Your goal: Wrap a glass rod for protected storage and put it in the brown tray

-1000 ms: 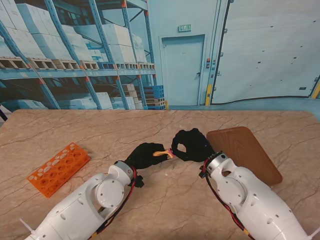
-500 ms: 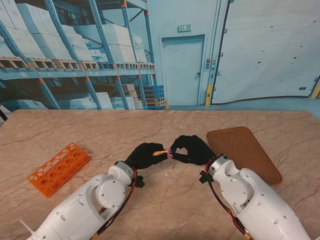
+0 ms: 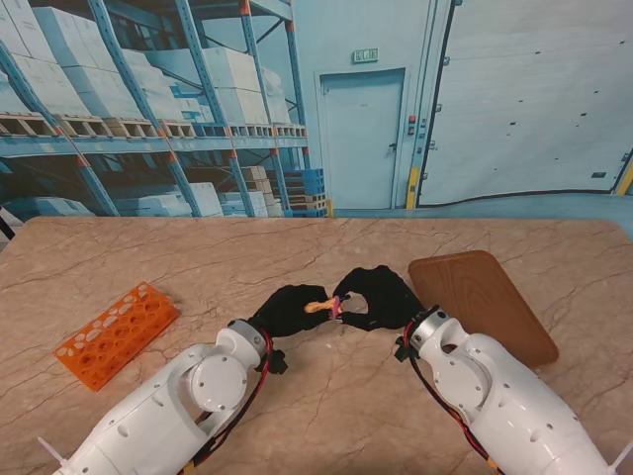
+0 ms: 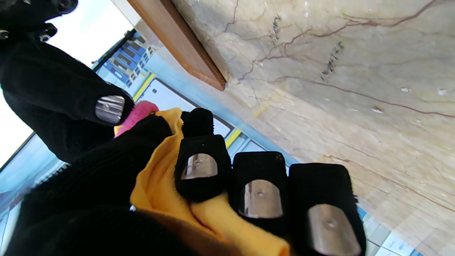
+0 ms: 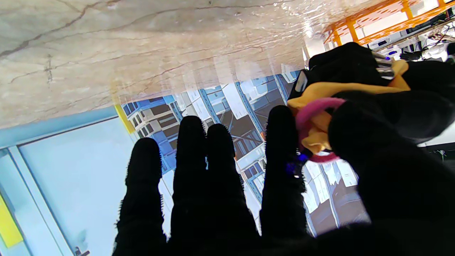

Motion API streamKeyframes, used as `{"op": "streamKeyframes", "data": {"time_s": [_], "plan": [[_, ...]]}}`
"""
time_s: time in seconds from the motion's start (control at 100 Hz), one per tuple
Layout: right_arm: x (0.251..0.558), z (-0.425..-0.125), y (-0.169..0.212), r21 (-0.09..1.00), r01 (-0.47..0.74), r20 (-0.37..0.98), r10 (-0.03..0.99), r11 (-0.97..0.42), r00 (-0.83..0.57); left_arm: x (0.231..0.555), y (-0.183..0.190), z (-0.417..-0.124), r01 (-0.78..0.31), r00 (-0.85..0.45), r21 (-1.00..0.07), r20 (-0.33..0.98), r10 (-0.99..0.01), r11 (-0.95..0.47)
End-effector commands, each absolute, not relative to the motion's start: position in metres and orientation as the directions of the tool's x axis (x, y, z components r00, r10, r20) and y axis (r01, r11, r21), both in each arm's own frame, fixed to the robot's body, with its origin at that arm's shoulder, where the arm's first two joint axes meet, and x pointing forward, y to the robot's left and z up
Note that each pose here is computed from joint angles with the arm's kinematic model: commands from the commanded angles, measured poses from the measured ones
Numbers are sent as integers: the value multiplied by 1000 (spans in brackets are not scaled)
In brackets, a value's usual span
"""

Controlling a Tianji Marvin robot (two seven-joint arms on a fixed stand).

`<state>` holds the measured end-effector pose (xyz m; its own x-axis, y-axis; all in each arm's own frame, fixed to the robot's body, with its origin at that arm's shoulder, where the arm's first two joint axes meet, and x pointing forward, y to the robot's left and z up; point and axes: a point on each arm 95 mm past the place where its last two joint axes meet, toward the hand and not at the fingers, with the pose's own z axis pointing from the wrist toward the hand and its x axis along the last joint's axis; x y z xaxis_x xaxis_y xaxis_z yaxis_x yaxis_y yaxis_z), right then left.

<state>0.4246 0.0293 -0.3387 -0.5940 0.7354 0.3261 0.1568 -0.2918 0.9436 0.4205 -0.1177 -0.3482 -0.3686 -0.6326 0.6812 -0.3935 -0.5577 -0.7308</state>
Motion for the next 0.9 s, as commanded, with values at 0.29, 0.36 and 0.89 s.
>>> {"op": "streamKeyframes", "data": {"time_s": [0.29, 0.36, 0.89], "plan": [[425, -340, 39, 945, 124, 312, 725, -302, -614, 419, -120, -347, -413, -415, -752, 658, -628, -514], [426, -340, 39, 948, 116, 301, 723, -295, -621, 419, -120, -347, -411, -421, -756, 653, -629, -510], [427, -342, 44, 959, 87, 261, 728, -268, -634, 418, -120, -347, -411, -445, -768, 639, -627, -491]]}}
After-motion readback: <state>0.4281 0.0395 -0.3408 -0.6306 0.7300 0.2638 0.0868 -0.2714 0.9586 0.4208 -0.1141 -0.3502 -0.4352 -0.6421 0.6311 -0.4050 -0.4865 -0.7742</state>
